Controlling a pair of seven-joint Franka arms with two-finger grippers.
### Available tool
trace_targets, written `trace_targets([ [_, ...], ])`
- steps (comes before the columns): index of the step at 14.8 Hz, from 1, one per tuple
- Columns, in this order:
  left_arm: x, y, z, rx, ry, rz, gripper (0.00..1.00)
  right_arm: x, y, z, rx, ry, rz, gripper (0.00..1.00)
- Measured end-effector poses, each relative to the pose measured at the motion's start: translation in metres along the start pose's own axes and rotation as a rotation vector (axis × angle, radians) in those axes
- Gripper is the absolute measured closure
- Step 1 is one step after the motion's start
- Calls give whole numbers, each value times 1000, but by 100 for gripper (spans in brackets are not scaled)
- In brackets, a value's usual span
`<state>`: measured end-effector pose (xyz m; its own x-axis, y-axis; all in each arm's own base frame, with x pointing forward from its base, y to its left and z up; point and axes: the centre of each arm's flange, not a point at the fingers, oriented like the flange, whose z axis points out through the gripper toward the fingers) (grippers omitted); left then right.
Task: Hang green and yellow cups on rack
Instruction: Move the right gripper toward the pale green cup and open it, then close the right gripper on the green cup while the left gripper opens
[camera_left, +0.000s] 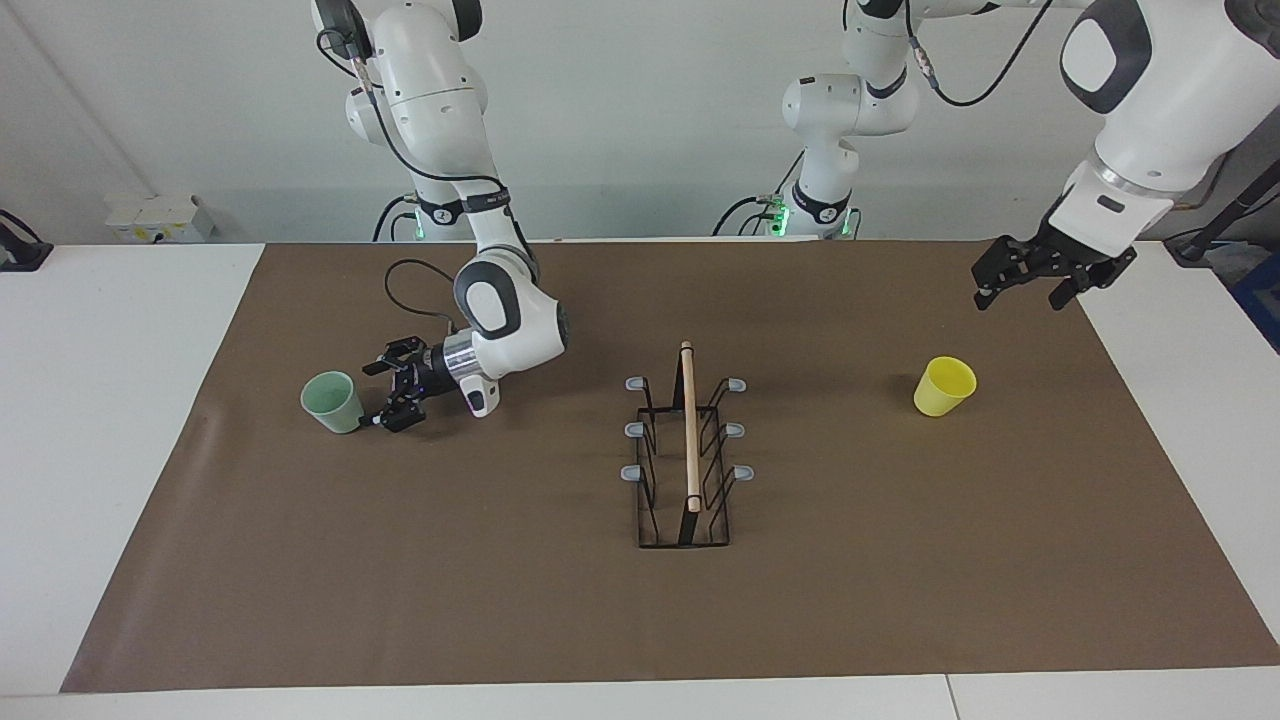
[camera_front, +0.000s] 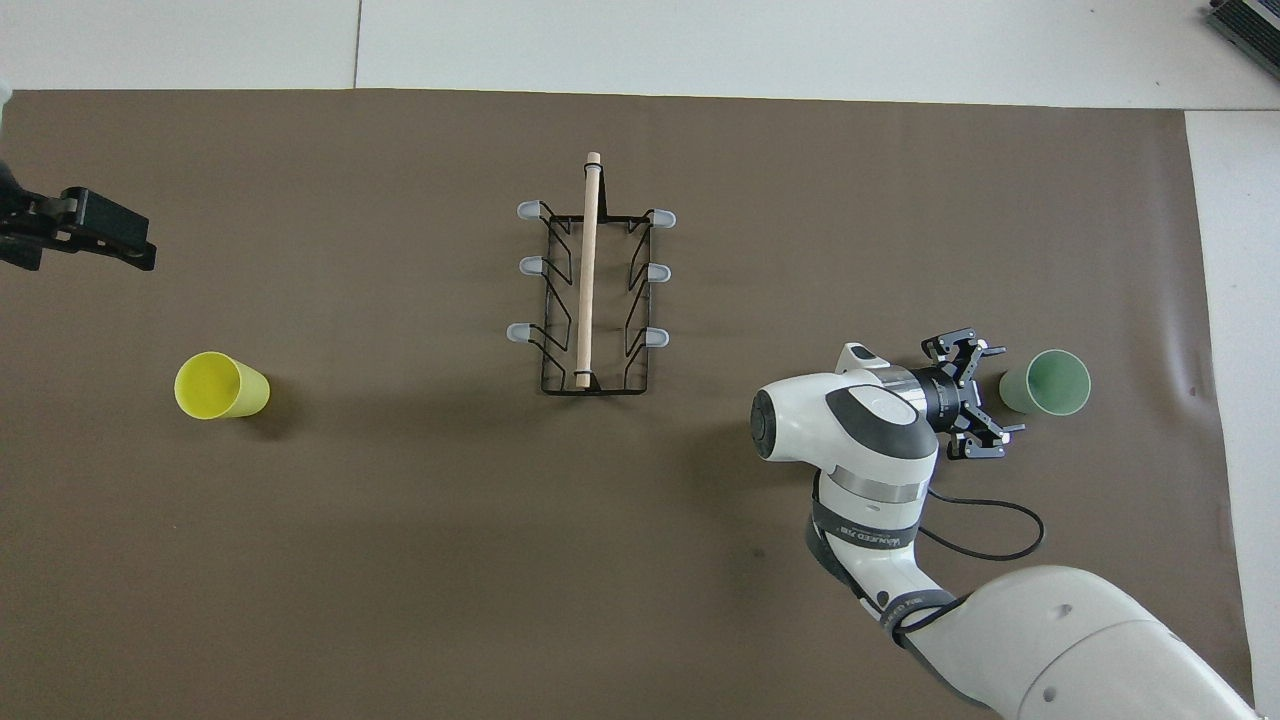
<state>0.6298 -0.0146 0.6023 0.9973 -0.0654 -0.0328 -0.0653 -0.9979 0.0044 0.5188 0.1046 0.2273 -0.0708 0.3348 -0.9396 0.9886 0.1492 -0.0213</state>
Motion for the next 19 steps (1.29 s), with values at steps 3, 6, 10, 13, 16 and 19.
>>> trace_targets([
  [3,27,-1,23,10,23,-2,0,-1,1,12,-24,-8,-2,0],
  [6,44,-6,42,-13,50,-18,0,-2,0,29,-26,-2,14,0],
  [10,55,-44,72,-97,34,-114,0,3,-6,33,-29,-2,15,0],
  [13,56,-100,100,-129,5,-237,0,4,-10,41,-48,-19,22,0],
  [16,57,-125,130,-120,-42,-311,0,4,-13,52,-55,-24,30,0],
  [19,55,-141,161,-129,-94,-434,0,4,-14,54,-54,-19,34,1],
])
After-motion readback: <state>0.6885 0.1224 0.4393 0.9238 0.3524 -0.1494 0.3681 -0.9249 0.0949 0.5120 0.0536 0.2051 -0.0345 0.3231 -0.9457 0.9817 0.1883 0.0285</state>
